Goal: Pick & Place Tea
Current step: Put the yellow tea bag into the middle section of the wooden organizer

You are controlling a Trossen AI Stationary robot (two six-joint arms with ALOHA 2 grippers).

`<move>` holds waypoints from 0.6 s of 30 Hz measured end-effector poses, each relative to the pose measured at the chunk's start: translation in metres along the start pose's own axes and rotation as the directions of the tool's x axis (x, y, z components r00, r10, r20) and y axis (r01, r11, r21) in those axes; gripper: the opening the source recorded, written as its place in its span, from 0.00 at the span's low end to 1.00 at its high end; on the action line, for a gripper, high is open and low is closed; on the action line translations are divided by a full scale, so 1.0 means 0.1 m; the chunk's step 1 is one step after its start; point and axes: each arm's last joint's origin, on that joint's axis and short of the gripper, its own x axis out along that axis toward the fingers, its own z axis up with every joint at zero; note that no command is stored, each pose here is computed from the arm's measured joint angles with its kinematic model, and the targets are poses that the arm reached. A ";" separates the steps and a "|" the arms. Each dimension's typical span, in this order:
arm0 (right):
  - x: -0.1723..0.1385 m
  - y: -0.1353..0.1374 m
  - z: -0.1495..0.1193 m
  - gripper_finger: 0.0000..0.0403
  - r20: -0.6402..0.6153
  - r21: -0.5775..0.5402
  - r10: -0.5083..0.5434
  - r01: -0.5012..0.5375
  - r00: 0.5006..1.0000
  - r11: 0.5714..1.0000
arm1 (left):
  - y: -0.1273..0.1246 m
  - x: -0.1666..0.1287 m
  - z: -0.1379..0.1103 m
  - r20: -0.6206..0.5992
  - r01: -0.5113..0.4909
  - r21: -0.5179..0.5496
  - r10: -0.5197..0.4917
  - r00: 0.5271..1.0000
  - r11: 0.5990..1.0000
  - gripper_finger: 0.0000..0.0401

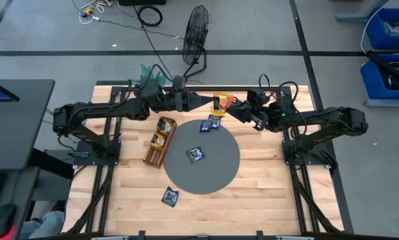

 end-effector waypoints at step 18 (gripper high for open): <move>0.00 -0.04 -0.03 0.00 -0.020 0.020 -0.051 0.051 0.999 0.998 | 0.04 0.05 -0.10 -0.041 0.000 -0.015 -0.001 0.999 1.000 0.34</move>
